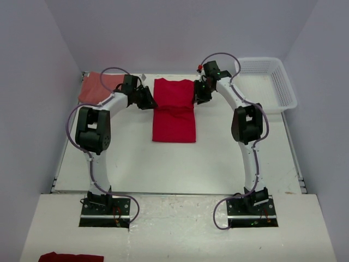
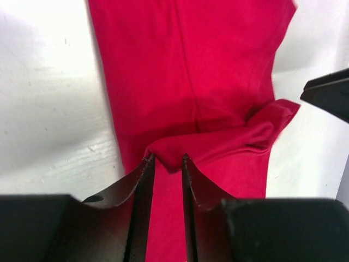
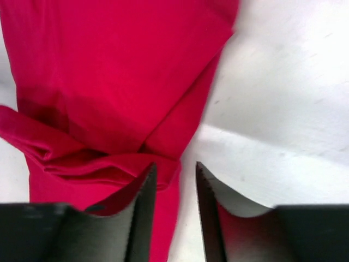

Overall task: Fold and stack the t-shirts
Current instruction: Fold the folded rectangular tshirt in 1/3 of the way

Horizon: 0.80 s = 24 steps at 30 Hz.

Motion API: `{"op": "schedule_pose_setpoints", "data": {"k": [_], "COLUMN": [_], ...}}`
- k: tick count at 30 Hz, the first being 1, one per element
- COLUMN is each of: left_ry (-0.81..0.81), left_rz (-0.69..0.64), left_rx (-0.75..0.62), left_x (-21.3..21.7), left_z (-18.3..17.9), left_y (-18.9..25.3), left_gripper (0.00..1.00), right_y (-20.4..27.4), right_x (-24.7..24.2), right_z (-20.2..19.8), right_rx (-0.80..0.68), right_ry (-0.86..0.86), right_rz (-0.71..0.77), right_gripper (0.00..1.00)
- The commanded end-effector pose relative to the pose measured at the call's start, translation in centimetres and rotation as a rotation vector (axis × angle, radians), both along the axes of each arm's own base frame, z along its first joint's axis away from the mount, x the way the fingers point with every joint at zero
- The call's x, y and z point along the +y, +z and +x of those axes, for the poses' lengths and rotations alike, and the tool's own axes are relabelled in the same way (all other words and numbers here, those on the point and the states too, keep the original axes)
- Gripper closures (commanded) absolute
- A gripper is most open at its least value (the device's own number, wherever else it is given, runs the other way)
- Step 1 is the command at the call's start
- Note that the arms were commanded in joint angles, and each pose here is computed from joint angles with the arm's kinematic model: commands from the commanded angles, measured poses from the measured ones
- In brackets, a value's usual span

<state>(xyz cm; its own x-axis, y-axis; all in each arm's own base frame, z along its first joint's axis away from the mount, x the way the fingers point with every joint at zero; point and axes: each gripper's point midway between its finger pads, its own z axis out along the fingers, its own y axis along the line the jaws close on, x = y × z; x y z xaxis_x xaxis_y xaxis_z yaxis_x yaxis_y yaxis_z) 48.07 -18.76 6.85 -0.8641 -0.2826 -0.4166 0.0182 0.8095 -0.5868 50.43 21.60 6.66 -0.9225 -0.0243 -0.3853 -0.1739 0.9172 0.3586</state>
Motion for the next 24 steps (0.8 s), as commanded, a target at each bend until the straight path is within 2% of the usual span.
{"op": "schedule_pose_setpoints", "data": {"k": [1,3,6,9,11,12,13,14,15,17,18,22,24], "left_ry": [-0.024,-0.019,-0.027,-0.032,-0.063,-0.075,-0.091,-0.113,-0.156,-0.231,-0.270,-0.378,-0.411], "left_rz": [-0.006,0.011,0.004,-0.038,-0.082,-0.112,-0.137,-0.163,-0.224,-0.307,-0.354,-0.478,-0.507], "left_rx": [-0.197,-0.245,-0.297,-0.317,-0.335,-0.327,-0.323,-0.308,-0.292,-0.223,-0.244,-0.151,-0.144], "left_x": [0.2,0.6,0.6,0.1,-0.7,-1.2,-1.7,-2.2,-3.3,-5.2,-6.6,-10.7,-12.2], "left_z": [3.7,4.4,4.1,2.8,1.6,1.0,0.5,0.1,-0.6,-1.8,-1.7,-2.6,-2.8], "left_y": [5.1,6.9,9.8,11.6,12.6,12.0,11.8,11.2,11.0,9.2,9.6,6.4,6.2], "left_gripper": [0.69,0.63,0.54,0.54,0.54,0.57,0.60,0.65,0.79,0.93,1.00,1.00,1.00], "right_y": [3.3,4.7,6.8,8.0,8.0,8.1,8.0,7.8,7.4,7.5,7.4,7.2,6.3], "right_x": [-2.5,-3.2,-3.8,-3.3,-2.7,-1.8,-1.5,-1.1,-0.1,1.4,2.5,5.9,6.7], "right_z": [2.9,3.4,2.5,1.3,0.4,-0.5,-0.9,-1.2,-2.0,-3.0,-3.3,-5.6,-6.5], "right_rx": [-0.113,-0.149,-0.171,-0.179,-0.166,-0.157,-0.149,-0.142,-0.121,-0.101,-0.092,0.036,0.063], "right_ry": [-0.018,-0.027,-0.033,-0.040,-0.031,-0.008,-0.003,0.002,0.023,0.072,0.086,0.158,0.160], "right_rz": [-0.019,-0.026,-0.018,0.029,0.056,0.089,0.099,0.105,0.129,0.186,0.232,0.432,0.443], "right_gripper": [0.60,0.53,0.51,0.49,0.54,0.62,1.00,1.00,1.00,1.00,1.00,1.00,1.00]}}
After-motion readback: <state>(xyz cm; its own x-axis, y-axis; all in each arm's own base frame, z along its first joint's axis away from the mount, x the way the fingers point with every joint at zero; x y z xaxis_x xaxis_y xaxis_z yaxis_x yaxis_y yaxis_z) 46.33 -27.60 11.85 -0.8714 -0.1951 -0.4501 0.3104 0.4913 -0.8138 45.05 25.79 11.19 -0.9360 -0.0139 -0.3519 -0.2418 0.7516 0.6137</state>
